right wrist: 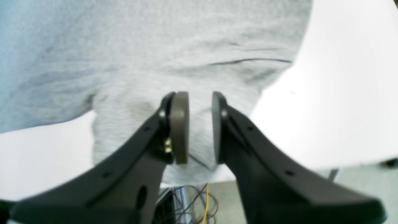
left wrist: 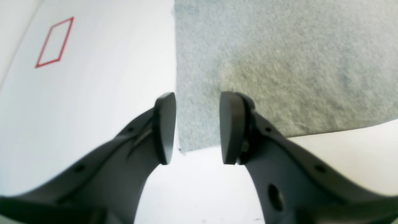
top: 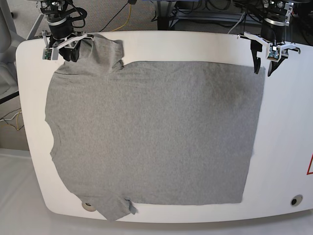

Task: Fold the T-shirt properly
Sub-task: 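Position both open grippers at the shoulder edges of the shirt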

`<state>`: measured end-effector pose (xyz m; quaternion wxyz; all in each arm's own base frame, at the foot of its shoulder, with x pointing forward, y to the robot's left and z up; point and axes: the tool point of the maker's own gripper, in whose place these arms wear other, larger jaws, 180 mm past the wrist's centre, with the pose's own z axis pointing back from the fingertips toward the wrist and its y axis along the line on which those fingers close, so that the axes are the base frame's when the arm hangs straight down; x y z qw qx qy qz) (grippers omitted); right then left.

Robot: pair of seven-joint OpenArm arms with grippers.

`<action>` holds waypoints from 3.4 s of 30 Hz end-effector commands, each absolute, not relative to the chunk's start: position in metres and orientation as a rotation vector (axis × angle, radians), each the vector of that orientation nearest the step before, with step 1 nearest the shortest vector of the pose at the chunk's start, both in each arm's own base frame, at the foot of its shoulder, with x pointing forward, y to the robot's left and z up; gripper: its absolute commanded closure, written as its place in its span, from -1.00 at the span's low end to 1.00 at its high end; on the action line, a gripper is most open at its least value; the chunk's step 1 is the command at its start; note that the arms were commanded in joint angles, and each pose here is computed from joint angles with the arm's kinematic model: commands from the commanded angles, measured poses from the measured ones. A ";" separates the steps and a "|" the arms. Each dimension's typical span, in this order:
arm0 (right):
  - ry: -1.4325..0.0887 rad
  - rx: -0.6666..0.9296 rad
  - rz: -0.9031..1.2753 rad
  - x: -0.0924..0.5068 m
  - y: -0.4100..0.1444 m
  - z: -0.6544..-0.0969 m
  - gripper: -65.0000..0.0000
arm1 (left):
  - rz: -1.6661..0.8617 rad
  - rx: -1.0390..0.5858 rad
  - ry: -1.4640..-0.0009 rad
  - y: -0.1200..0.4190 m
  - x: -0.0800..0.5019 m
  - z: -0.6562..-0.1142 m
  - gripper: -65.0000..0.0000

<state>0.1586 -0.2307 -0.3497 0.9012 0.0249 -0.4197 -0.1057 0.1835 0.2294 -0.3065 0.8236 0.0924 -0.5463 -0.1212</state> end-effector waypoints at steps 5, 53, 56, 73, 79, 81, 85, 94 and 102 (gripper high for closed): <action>-0.852 0.167 -0.164 0.157 -0.212 -0.347 0.65 | -0.270 0.217 -1.137 0.232 0.175 -0.307 0.51; -0.775 0.068 -0.213 0.172 -0.271 -0.374 0.01 | -0.272 0.211 -1.197 0.239 0.202 -0.296 0.06; -0.798 0.074 -0.196 0.175 -0.270 -0.370 0.11 | -0.278 0.196 -1.195 0.241 0.205 -0.294 0.06; -0.849 0.239 -0.334 0.183 -0.294 -0.347 0.09 | -0.189 0.168 -1.132 0.243 0.196 -0.311 0.07; -0.734 0.208 -0.415 0.169 -0.304 -0.390 0.09 | -0.201 0.158 -1.136 0.239 0.197 -0.312 0.08; -0.702 0.188 -0.425 0.163 -0.307 -0.401 0.08 | -0.203 0.160 -1.140 0.239 0.197 -0.311 0.08; -0.617 0.127 -0.428 0.143 -0.314 -0.428 0.05 | -0.208 0.167 -1.143 0.237 0.194 -0.310 0.09; -0.632 0.231 -0.425 0.141 -0.311 -0.427 0.07 | -0.203 0.150 -1.139 0.237 0.195 -0.311 0.07; -0.684 0.299 -0.386 0.150 -0.310 -0.412 0.07 | -0.205 0.131 -1.118 0.234 0.194 -0.315 0.04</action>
